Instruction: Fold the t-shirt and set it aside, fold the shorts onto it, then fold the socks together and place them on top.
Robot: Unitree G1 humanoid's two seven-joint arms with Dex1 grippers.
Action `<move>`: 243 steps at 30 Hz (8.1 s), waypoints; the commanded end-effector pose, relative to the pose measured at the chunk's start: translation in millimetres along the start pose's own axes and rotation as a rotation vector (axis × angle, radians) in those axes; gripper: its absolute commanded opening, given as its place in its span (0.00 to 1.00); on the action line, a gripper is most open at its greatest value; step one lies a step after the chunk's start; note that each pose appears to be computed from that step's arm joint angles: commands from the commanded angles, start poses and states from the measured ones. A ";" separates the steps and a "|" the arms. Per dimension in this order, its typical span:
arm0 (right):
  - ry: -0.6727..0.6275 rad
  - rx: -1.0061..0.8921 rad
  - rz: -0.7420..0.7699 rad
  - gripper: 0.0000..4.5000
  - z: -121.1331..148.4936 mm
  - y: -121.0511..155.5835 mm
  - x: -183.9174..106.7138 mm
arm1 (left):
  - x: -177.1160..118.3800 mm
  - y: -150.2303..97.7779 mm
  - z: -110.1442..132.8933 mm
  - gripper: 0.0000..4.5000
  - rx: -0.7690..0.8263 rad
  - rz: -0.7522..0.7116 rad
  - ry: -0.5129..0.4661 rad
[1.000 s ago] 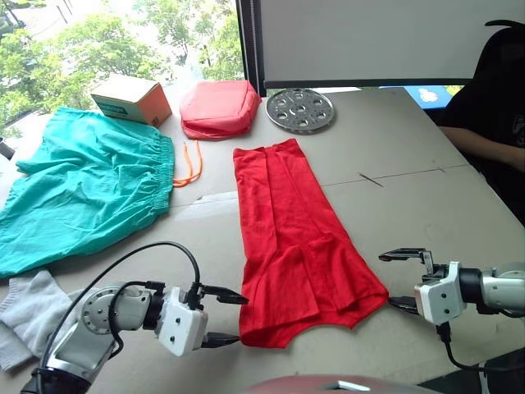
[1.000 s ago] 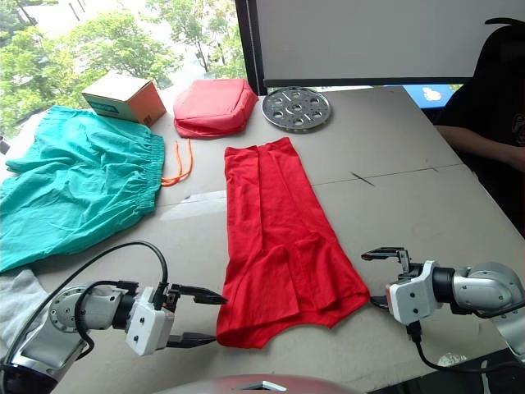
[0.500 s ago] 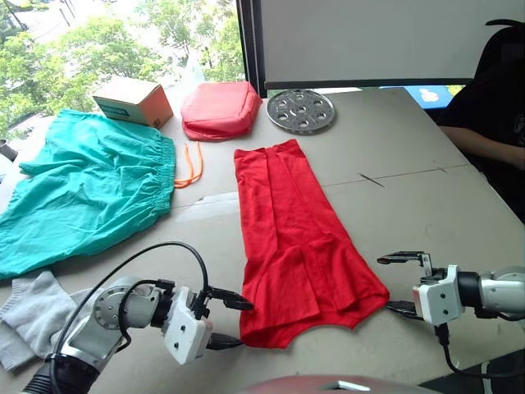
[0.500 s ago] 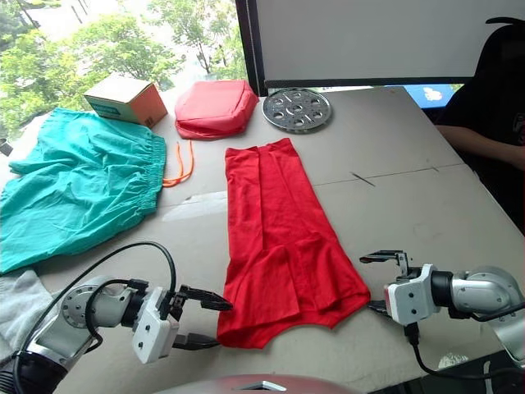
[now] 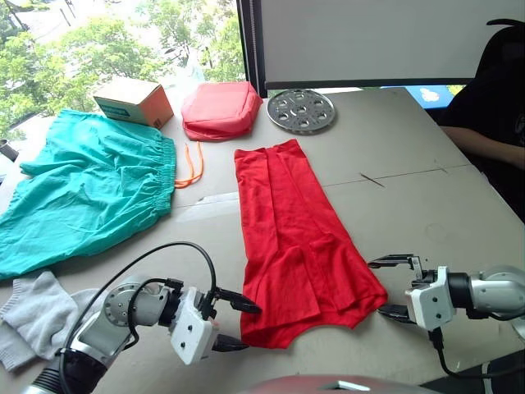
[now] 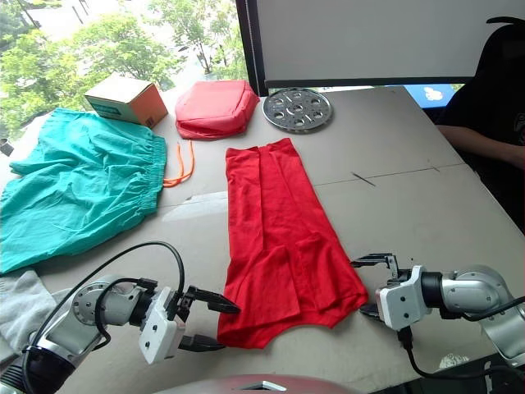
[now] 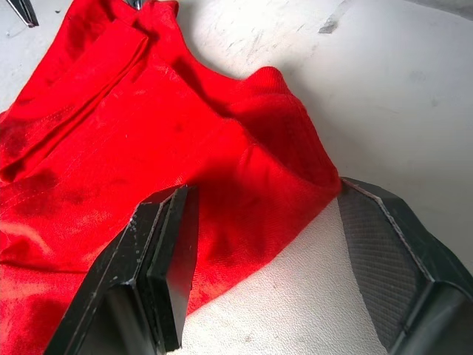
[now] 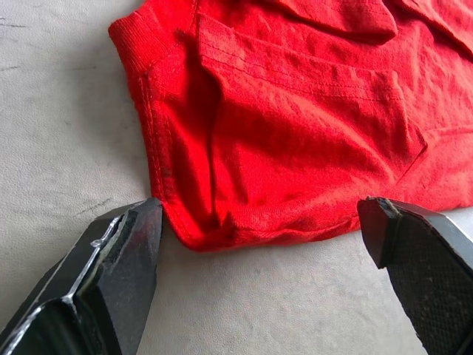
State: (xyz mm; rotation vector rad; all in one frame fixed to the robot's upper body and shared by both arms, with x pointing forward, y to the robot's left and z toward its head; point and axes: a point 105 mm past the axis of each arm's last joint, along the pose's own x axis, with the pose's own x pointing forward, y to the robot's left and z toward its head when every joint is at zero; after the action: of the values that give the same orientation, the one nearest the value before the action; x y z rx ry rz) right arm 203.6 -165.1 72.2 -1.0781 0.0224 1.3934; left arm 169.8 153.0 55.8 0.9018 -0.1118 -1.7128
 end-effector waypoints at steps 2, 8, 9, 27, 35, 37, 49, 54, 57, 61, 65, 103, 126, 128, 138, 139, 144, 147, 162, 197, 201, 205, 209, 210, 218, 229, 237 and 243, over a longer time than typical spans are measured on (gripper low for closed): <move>-0.023 -0.022 0.034 0.60 2.6 1.7 3.6 | 11.3 -4.1 1.9 0.59 -0.002 -0.025 -0.030; -0.021 -0.012 0.049 0.00 -0.6 0.6 3.8 | 13.9 -3.0 5.7 0.01 -0.020 -0.030 -0.049; -0.021 -0.013 0.046 0.00 -0.6 -0.8 3.1 | 13.1 -3.0 6.9 0.01 -0.027 -0.027 -0.054; -0.106 0.593 0.143 0.00 26.3 10.5 -25.8 | -12.6 -22.4 54.4 0.01 -0.562 -0.013 -0.195; -0.115 0.716 0.245 0.00 39.0 22.0 -45.3 | -16.5 -30.0 87.2 0.01 -0.846 -0.020 -0.277; -0.112 0.738 0.303 0.00 43.4 30.9 -48.7 | -17.3 -35.7 95.3 0.01 -0.885 -0.034 -0.288; -0.214 0.719 0.118 0.00 36.7 -36.2 -56.6 | -57.9 15.1 52.4 0.01 -1.124 0.312 -0.386; -0.289 0.732 -0.038 0.00 33.6 -104.0 -34.8 | -90.2 68.6 -0.8 0.01 -1.158 0.556 -0.392; -0.236 0.735 -0.106 0.00 19.8 -131.5 -17.0 | -106.9 90.0 -19.5 0.01 -1.162 0.700 -0.410; -0.188 0.747 -0.190 0.00 9.8 -169.9 6.2 | -111.1 103.9 -26.7 0.01 -1.143 0.760 -0.380; -0.159 0.784 -0.243 0.00 2.0 -196.1 21.9 | -113.2 118.2 -28.9 0.01 -1.127 0.820 -0.376; -0.281 0.762 -0.332 0.69 6.2 -222.8 32.5 | -131.9 161.6 -43.3 0.79 -1.102 1.049 -0.386; -0.109 0.844 -0.644 0.00 -21.6 -256.9 122.0 | -66.3 140.6 -98.4 0.01 -1.204 1.081 -0.029; -0.199 0.832 -0.648 0.00 -13.1 -263.2 115.7 | -69.5 140.2 -100.5 0.01 -1.219 1.099 -0.041; -0.224 0.837 -0.360 0.00 8.6 -228.7 143.3 | -68.9 146.0 -97.5 0.01 -1.239 1.122 -0.101; -0.169 0.864 -0.414 0.00 -1.0 -230.2 146.5 | -68.6 147.3 -96.0 0.01 -1.245 1.124 -0.116; -0.039 0.868 -0.652 0.00 -30.5 -243.6 137.0 | -66.7 147.1 -93.1 0.01 -1.255 1.130 -0.123; -0.144 0.875 -0.705 0.00 -24.0 -254.8 126.6 | -65.9 146.7 -92.1 0.01 -1.259 1.133 -0.126; -0.432 1.058 -0.412 0.31 32.4 -158.6 89.5 | -73.2 153.9 -46.7 0.00 -1.142 1.013 -0.264; -0.208 1.235 -0.303 1.00 21.8 -100.3 158.3 | -91.5 8.6 28.8 0.99 -1.015 0.698 -0.089; -0.097 1.179 -0.296 0.89 5.9 -97.8 169.6 | -91.2 11.1 28.6 1.00 -1.009 0.703 -0.086; 0.040 1.066 -0.296 0.48 -13.1 -88.5 171.3 | -91.7 15.7 28.3 1.00 -0.995 0.725 -0.085; 0.101 1.051 -0.345 0.14 -27.6 -80.5 162.3 | -91.2 18.5 27.7 1.00 -0.991 0.746 -0.088; 0.106 1.057 -0.360 0.03 -29.6 -80.1 160.3 | -90.9 19.0 27.6 1.00 -0.991 0.749 -0.090; 0.115 1.200 -0.719 0.01 -59.4 -87.7 103.2 | -84.8 25.7 29.0 1.00 -0.970 0.722 -0.115; 0.401 1.398 -1.246 0.01 -112.2 -5.4 -25.5 | -58.2 64.5 50.8 1.00 -0.872 0.573 -0.258; 0.470 1.490 -1.493 0.01 -118.4 34.1 -79.4 | -41.9 94.7 65.5 1.00 -0.788 0.449 -0.352; 0.501 1.433 -1.339 0.01 -137.9 41.0 -104.5 | -34.7 97.8 68.9 1.00 -0.758 0.379 -0.373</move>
State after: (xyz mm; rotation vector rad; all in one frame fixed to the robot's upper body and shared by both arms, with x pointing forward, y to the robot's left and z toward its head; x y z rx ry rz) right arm 237.2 -318.6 46.2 -0.0084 0.4180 -0.2417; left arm 209.7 125.8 165.8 -0.0243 0.1384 -1.3411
